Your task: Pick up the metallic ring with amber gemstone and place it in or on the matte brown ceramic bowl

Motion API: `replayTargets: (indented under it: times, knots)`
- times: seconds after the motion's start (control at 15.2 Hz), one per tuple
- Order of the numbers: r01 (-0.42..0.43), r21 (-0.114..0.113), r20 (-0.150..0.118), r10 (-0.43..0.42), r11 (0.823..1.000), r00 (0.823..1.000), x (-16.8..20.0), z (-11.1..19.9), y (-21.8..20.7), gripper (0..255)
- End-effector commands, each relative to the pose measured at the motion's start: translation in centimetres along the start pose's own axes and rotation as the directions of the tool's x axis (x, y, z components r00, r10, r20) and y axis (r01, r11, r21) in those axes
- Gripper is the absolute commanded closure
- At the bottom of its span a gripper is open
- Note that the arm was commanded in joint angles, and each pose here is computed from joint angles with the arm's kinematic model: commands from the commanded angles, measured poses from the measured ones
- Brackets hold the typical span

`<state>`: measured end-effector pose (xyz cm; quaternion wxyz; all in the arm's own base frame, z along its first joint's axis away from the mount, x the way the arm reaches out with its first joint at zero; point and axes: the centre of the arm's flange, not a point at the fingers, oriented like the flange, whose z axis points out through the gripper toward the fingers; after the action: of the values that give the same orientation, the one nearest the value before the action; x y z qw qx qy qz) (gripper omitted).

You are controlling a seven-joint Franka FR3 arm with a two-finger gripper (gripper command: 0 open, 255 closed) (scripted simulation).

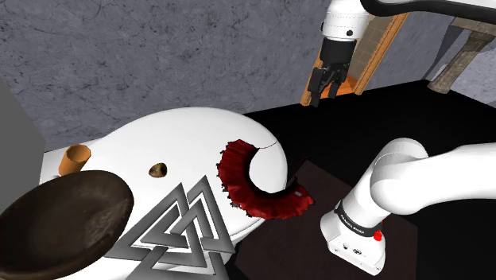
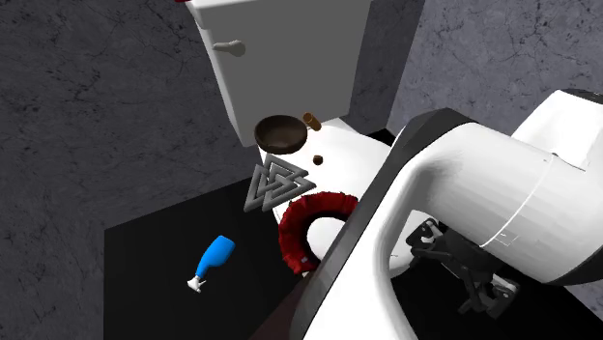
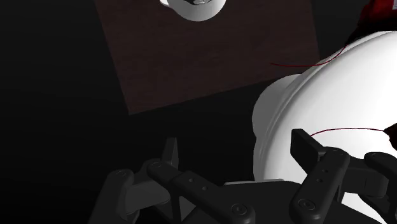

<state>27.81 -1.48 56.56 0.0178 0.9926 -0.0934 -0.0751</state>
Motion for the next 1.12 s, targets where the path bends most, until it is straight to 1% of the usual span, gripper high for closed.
replayTargets:
  times: [0.0,1.06]
  knots:
    - [0.0,0.0,0.0,0.0,1.0,1.0,0.0,0.0,0.0,0]
    - [0.029,0.015,-0.02,-0.029,0.999,0.999,5.7,2.3,-19.9,0]
